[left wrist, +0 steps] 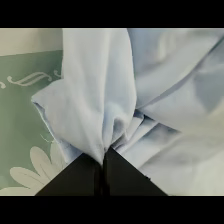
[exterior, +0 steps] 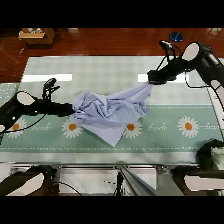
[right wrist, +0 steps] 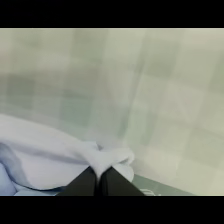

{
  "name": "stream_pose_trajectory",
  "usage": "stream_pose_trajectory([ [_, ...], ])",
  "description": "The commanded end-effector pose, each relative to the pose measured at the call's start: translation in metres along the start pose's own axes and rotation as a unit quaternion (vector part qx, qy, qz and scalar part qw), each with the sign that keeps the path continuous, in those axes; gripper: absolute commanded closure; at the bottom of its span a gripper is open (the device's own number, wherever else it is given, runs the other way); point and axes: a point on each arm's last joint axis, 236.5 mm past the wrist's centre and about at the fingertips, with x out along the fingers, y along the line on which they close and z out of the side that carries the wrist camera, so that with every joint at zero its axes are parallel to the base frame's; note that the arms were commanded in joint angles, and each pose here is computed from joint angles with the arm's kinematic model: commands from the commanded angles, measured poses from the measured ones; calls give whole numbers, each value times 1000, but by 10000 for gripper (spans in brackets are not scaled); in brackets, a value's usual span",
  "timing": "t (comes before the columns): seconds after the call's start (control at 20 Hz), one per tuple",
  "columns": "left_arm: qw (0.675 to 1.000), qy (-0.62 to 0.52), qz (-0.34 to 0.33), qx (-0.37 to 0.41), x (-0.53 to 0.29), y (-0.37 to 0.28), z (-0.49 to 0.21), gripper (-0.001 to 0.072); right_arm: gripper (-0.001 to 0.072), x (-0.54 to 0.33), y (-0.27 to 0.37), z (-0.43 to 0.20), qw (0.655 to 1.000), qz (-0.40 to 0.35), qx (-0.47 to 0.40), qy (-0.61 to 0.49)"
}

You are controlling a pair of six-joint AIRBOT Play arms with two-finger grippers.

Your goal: Fold the shirts.

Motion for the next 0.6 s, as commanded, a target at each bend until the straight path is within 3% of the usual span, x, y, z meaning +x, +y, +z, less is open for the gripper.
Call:
stream_pose_trajectory([
  [0.0,1000,2,1,-2,2,1,0,686,688,0,5,2,1000,10,7,-4],
  [0.25,1000,-2,-4,-6,2,-1,2,685,667,0,13,3,1000,27,14,-5],
  [0.4,1000,-2,-4,-7,2,-1,2,685,432,-2,16,3,999,34,14,-7],
  [0.5,1000,-2,-5,-7,2,-1,1,685,385,-10,18,5,999,32,7,-16],
  [0.55,1000,-2,-5,-7,2,-1,1,685,310,-19,18,8,999,32,3,-27],
])
